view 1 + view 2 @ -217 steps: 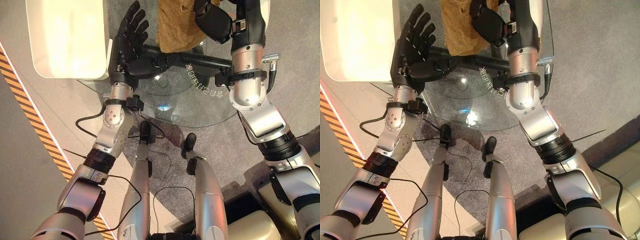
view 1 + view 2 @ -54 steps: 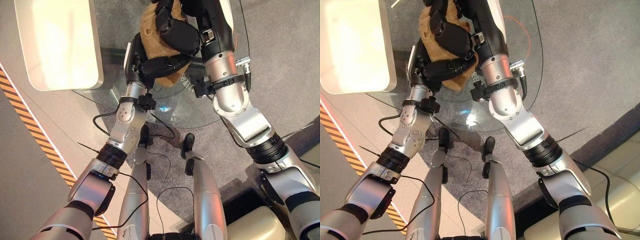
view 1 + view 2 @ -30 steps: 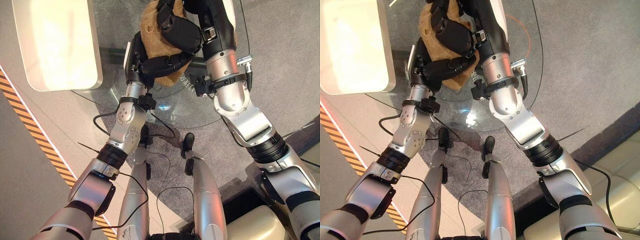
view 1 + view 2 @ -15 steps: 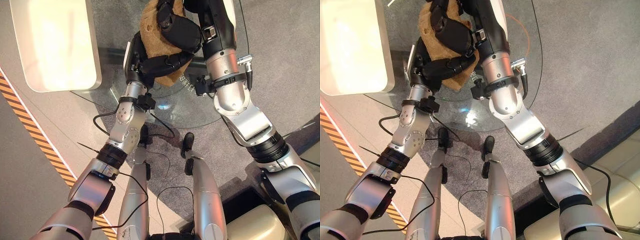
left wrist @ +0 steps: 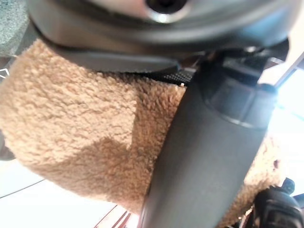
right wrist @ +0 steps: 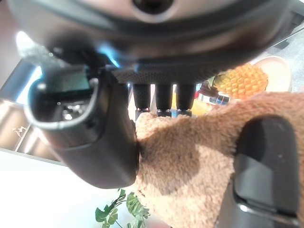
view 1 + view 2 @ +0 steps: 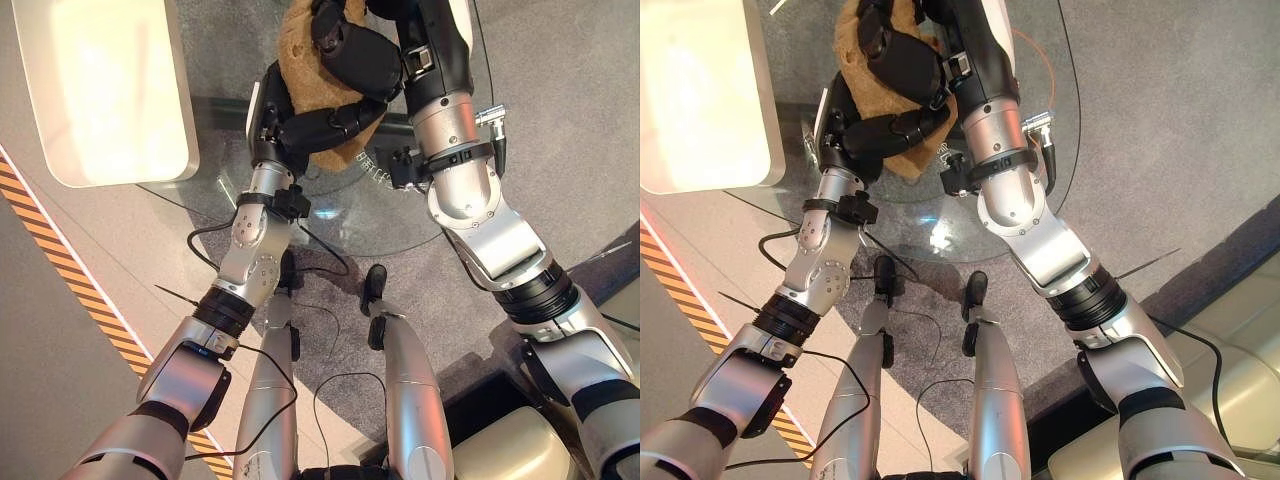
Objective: Wipe the table with a cloth and put it in the basket.
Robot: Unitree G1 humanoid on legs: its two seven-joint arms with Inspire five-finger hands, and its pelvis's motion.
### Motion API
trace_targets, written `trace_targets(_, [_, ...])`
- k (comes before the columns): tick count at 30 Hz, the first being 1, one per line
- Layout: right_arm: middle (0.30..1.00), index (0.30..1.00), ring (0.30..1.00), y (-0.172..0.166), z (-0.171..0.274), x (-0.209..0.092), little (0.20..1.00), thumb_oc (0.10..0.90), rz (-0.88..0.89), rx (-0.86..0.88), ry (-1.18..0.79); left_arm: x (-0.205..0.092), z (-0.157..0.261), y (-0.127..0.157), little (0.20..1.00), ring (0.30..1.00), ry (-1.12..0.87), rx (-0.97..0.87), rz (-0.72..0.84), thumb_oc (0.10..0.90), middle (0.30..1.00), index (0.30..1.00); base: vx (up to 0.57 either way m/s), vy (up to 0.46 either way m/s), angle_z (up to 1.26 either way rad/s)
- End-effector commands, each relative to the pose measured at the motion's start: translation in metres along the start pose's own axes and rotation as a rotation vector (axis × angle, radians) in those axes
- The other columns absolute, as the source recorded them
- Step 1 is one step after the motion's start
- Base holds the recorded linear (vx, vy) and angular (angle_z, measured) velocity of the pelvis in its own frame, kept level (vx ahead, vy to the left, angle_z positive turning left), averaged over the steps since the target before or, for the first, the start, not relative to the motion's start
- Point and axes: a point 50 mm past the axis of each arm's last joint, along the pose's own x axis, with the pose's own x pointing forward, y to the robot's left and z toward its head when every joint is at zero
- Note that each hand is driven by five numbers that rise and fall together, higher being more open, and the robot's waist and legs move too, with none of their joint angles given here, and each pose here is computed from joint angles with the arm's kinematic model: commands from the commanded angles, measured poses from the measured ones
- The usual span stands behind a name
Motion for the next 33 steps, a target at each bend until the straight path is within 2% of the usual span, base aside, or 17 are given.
trace_targets(1, [0.9,0.9,0.9,-0.0283,0.1321,0.0221,0.9,0.8,-0.148,0.131,-0.606,0.0144,0.034,-0.0434,0.2,0.3,-0.206,-0.058,-0.197,0.1,0.3,0.3,0.0,0.0,0.0])
trace_targets(33, [0.9,0.9,0.9,-0.0283,0.1305,0.0249,0.9,0.8,-0.148,0.09,-0.589,0.0141,0.0332,-0.0399,0.2,0.3,-0.201,-0.067,-0.184,0.1,0.3,0.3,0.0,0.0,0.0])
